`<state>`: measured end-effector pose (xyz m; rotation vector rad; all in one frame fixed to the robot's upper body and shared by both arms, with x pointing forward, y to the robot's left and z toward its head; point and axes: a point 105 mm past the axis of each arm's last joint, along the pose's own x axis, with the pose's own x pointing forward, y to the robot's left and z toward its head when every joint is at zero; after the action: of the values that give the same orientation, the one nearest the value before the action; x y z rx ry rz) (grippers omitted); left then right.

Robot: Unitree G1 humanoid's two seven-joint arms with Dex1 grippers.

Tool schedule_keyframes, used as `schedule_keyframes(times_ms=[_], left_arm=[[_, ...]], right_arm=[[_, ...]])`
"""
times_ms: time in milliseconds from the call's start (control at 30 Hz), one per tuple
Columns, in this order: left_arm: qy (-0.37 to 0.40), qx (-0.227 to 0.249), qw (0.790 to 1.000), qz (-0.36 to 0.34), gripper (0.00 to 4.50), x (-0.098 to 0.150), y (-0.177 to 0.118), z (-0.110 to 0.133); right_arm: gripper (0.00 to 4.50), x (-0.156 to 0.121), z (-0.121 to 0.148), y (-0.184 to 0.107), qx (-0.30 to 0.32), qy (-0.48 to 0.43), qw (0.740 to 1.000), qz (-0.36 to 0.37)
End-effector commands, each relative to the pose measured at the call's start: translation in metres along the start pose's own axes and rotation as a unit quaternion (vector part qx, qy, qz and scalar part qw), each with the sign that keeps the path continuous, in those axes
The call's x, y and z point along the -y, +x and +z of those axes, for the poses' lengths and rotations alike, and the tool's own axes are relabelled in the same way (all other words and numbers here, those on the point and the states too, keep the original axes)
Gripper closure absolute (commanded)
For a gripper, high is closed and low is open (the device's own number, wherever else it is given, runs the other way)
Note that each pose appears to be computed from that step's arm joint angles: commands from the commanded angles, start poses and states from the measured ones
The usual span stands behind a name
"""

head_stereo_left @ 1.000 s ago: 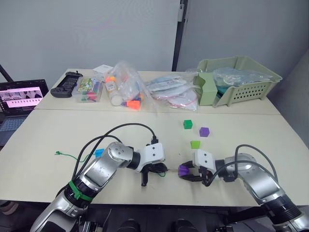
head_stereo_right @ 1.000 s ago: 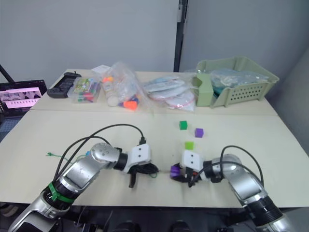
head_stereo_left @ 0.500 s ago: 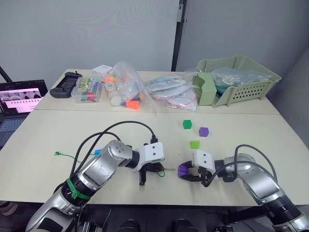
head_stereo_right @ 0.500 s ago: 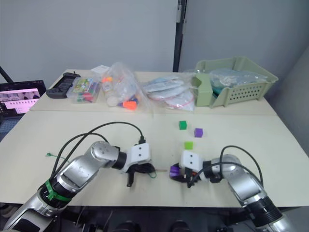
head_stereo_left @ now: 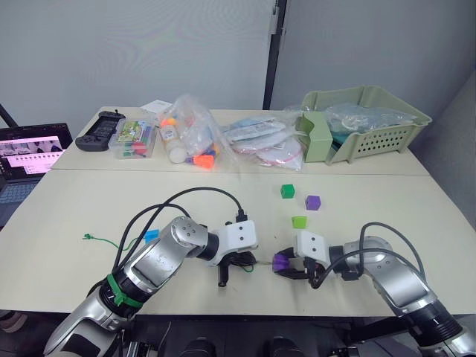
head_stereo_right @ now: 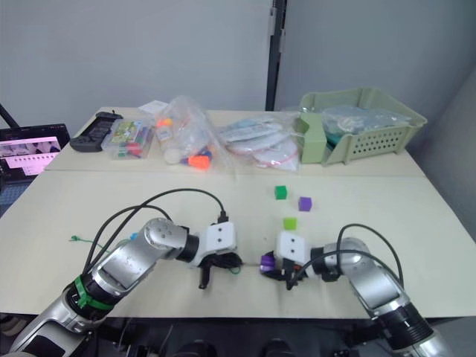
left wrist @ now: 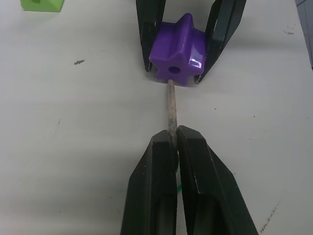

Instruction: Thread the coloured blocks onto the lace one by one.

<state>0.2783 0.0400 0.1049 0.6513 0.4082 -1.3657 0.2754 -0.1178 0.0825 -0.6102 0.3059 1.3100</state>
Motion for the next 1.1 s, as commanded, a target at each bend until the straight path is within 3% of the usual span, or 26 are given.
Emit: schedule_keyframes(times_ms=[33,1100], left_arm=[[0.028,0.021,0.999,0.008,4.5,-0.003,-0.004,0.015],[0.039,0.041,0.998,-0.006,4.5,-0.003,-0.008,0.027]], right_arm=[[3.13,-0.01,-0.006,0.007,-0.009,0.009,1.0,0.018],[3.13,-0.009,-0.009,0.007,-0.014,0.012,1.0,0.015]])
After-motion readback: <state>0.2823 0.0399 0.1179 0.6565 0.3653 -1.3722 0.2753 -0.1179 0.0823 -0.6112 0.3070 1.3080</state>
